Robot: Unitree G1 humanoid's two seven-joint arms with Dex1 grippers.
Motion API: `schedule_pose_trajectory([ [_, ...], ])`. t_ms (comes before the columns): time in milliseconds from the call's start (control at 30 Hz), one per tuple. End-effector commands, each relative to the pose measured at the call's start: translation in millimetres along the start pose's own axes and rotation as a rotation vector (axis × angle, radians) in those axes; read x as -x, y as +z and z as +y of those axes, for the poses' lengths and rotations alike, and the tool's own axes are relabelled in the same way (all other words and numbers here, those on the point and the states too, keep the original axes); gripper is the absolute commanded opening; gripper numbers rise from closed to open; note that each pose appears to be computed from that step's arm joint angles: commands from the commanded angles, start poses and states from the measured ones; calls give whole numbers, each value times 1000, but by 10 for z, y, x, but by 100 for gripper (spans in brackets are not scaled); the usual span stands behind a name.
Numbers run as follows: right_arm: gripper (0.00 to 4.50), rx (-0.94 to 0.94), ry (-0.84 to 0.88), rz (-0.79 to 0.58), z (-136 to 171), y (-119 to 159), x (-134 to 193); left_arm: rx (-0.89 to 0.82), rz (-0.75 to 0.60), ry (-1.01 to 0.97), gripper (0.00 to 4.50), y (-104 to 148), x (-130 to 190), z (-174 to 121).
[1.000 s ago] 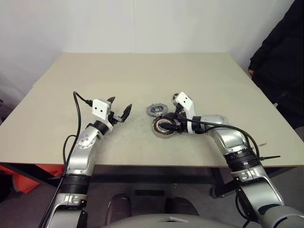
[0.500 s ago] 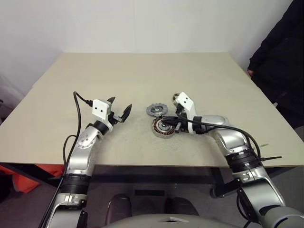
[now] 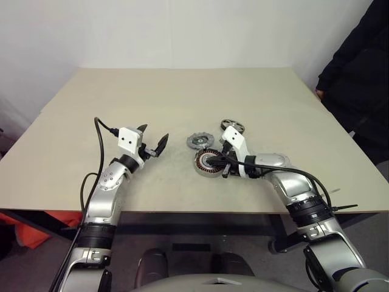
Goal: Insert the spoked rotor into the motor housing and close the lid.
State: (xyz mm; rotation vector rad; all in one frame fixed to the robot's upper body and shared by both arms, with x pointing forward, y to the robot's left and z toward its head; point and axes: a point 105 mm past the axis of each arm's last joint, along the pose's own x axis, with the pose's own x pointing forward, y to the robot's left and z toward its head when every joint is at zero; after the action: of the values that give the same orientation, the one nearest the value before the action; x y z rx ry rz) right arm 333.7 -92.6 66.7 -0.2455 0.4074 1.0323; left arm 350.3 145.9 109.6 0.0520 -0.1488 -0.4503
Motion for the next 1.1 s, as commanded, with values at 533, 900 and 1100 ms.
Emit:
schedule_pose_trajectory([
  [533, 6, 11, -210, -135, -450, 459, 196, -24, -42, -2, 436, 113, -21, 12],
  [900, 136, -374, -535, -281, -978, 402, 462, -23, -39, -14, 436, 107, -29, -14],
  [1100, 275, -678, -638, -388, -1165, 406, 538, -22, -36, -26, 436, 102, -38, -40],
])
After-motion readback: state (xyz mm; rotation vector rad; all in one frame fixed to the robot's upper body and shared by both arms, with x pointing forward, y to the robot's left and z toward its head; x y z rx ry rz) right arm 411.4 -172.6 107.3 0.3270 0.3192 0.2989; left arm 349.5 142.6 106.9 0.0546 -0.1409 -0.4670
